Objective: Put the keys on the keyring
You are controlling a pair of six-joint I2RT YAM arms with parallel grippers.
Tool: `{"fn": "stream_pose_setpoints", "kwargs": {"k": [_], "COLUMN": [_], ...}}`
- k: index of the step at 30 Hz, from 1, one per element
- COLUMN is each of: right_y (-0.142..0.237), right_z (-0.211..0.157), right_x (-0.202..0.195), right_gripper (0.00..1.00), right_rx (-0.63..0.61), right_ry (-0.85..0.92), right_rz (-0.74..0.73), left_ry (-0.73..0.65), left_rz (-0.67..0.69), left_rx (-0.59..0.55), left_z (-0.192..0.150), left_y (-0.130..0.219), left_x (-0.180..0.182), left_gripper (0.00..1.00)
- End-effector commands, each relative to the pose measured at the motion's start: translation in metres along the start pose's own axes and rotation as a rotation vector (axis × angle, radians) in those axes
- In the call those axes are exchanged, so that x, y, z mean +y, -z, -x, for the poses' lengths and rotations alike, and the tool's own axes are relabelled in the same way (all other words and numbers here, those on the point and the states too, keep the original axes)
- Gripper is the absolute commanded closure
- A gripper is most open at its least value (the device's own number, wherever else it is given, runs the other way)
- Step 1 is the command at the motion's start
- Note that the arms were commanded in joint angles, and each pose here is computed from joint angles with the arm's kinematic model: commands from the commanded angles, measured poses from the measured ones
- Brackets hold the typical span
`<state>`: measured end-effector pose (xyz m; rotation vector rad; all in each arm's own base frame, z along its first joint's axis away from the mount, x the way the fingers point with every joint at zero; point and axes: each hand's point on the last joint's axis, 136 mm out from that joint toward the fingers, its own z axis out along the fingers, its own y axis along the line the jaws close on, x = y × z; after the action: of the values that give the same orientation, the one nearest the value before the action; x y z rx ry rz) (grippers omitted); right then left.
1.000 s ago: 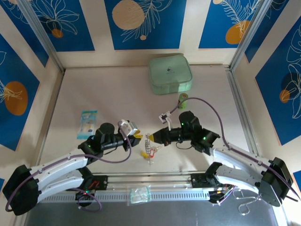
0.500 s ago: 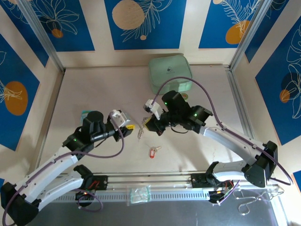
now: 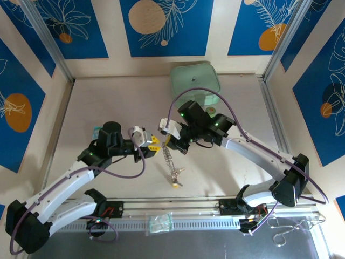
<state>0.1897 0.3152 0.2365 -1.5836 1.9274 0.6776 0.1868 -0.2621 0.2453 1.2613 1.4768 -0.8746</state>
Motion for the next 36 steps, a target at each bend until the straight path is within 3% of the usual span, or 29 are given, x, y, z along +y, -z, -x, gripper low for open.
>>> {"fn": "stream_pose_setpoints", "kwargs": {"k": [1,8,15,19,29,36], "right_y": [0.006,0.002,0.003,0.002,0.000,-0.003], "right_z": [0.015,0.019,0.026,0.026,0.023,0.023], "right_x": [0.012,0.018,0.021,0.023,0.022,0.028], "right_gripper": [1.00,1.00,1.00,1.00,1.00,1.00], "right_rx": [-0.045,-0.045,-0.061,-0.069,-0.063,-0.068], "right_ry": [0.071,0.103,0.123,0.132,0.136,0.136], "right_rz": [0.047,0.069,0.075,0.081,0.080,0.105], "left_ry": [0.001,0.011,0.013,-0.005,-0.016,-0.007], "left_rz": [-0.055,-0.040,-0.078,-0.093,-0.092,-0.097], "left_rx": [-0.048,-0.037,-0.010,0.014,0.041,0.014], "left_z": [0.005,0.001,-0.004,-0.008,-0.015,-0.007], "left_y": [-0.003,-0.005,-0.006,-0.006,-0.007,-0.008], "left_x": [-0.006,-0.002,-0.007,-0.010,-0.010,-0.008], "left_gripper": [0.77,0.79,0.92,0.94,0.88,0.92]}}
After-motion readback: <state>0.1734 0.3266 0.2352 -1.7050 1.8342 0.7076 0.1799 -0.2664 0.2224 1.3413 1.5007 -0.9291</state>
